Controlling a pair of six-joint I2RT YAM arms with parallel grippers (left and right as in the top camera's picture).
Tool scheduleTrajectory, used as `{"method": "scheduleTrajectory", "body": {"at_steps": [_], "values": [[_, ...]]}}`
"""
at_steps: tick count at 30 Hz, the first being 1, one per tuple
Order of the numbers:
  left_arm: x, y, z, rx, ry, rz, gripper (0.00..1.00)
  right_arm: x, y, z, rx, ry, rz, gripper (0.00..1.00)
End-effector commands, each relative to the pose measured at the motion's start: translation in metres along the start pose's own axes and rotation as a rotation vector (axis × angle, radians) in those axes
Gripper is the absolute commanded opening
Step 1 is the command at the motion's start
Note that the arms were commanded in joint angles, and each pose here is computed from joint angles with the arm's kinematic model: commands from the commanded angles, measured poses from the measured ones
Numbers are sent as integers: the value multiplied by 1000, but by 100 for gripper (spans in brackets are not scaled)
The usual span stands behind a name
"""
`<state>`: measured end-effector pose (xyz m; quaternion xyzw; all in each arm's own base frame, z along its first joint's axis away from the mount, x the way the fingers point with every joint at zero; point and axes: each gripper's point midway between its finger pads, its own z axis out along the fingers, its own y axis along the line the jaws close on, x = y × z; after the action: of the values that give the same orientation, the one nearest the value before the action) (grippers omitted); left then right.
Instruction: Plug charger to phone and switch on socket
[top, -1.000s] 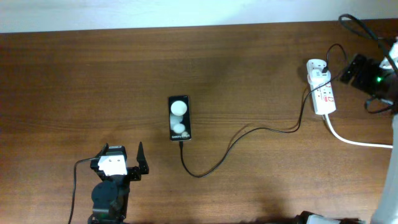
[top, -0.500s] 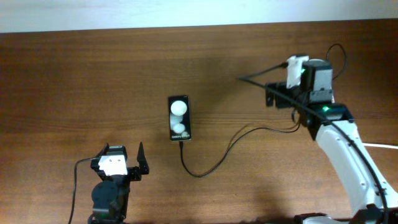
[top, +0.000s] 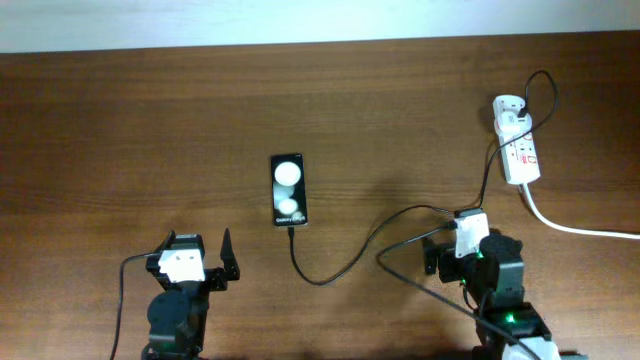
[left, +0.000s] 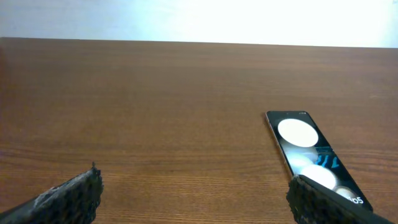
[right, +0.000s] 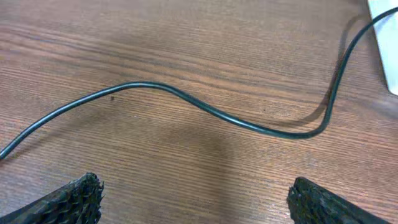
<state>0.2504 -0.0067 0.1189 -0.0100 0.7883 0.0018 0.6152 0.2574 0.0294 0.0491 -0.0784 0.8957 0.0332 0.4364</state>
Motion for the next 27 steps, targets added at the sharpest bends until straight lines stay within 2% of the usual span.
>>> {"method": "scheduleTrajectory", "body": {"at_steps": [1, 3, 5, 10, 13, 27], "values": [[1, -1, 0, 6, 2, 21, 99, 0, 6, -10, -22, -45, -6, 99], [1, -1, 0, 6, 2, 21, 99, -2, 7, -19, -21, -64, -9, 99], [1, -1, 0, 6, 2, 21, 99, -8, 7, -26, -15, -155, -13, 99], [1, -1, 0, 6, 2, 21, 99, -56, 5, -60, 11, -439, -34, 99], [1, -1, 0, 6, 2, 21, 99, -72, 5, -76, 20, -541, -43, 99], [1, -1, 0, 7, 2, 21, 99, -74, 5, -79, 22, -554, -47, 99]]}}
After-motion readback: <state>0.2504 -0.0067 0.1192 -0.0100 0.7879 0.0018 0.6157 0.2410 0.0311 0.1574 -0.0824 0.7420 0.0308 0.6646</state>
